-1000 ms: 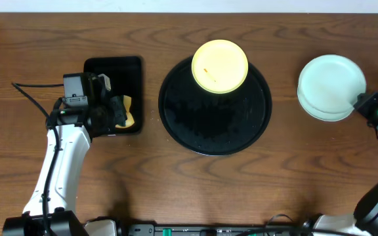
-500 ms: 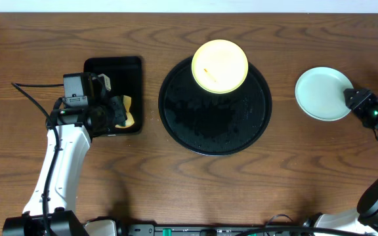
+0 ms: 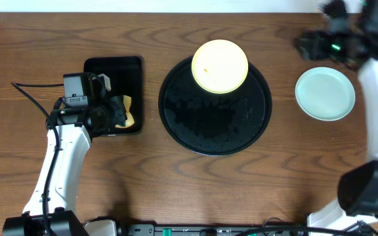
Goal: Clean dirty plates on tray and stack at the side
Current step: 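Release the plate and move the right gripper to the yellow plate rim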
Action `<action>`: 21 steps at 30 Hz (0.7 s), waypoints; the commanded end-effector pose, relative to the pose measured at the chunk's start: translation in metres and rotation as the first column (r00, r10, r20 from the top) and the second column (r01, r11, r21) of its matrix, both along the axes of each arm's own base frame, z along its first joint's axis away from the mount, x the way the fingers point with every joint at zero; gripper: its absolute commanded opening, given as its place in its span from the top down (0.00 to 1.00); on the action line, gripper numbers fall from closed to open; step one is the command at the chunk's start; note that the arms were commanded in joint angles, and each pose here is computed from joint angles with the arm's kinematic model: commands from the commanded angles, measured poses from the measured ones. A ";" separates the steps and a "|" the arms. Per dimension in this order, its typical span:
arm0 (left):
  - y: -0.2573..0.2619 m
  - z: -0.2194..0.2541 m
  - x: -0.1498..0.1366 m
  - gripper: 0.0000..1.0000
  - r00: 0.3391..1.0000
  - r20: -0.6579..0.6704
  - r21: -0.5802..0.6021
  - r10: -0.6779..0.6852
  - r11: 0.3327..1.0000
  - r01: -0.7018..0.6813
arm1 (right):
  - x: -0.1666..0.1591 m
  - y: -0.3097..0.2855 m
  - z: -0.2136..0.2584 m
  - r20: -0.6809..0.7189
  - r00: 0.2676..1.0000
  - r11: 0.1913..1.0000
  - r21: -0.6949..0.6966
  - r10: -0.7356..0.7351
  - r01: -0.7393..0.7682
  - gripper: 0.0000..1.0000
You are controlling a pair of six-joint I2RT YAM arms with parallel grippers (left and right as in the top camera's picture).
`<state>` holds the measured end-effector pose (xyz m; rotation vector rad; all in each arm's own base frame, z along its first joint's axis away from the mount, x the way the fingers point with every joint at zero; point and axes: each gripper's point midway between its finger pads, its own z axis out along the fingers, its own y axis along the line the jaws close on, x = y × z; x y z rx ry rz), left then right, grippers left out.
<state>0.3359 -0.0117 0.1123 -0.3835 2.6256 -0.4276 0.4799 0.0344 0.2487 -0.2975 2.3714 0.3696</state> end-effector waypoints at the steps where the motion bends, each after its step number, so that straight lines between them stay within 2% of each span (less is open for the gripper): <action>1: 0.000 0.004 0.002 0.92 1.000 0.014 -0.004 -0.006 1.000 0.006 | 0.026 0.043 -0.038 0.004 0.986 0.963 -0.213 0.169 -0.164 0.14; 4: 0.000 0.003 0.002 0.92 1.000 0.011 -0.003 -0.006 1.000 0.006 | 0.048 0.077 -0.069 0.022 0.967 0.936 -0.259 0.254 -0.240 0.11; 7: 0.000 0.003 0.002 0.92 1.000 0.010 -0.004 -0.006 1.000 0.006 | 0.069 0.104 -0.113 0.023 0.955 0.924 -0.257 0.297 -0.282 0.12; 11: 0.000 0.002 0.000 0.92 1.000 0.003 -0.005 -0.006 1.000 0.006 | 0.100 0.118 -0.163 0.066 0.949 0.923 -0.262 0.310 -0.283 0.18; 15: -0.001 -0.001 -0.006 0.92 1.000 -0.027 -0.009 -0.006 1.000 0.006 | 0.115 0.123 -0.183 0.105 0.946 0.931 -0.242 0.306 -0.274 0.24; 18: -0.001 -0.001 -0.007 0.92 1.000 -0.030 -0.009 -0.006 1.000 0.006 | 0.112 0.130 -0.197 0.088 0.941 0.930 -0.203 0.328 -0.305 0.30; 21: -0.001 -0.001 -0.007 0.92 1.000 -0.030 -0.009 -0.006 1.000 0.006 | 0.110 0.132 -0.208 0.068 0.940 0.929 -0.191 0.334 -0.317 0.46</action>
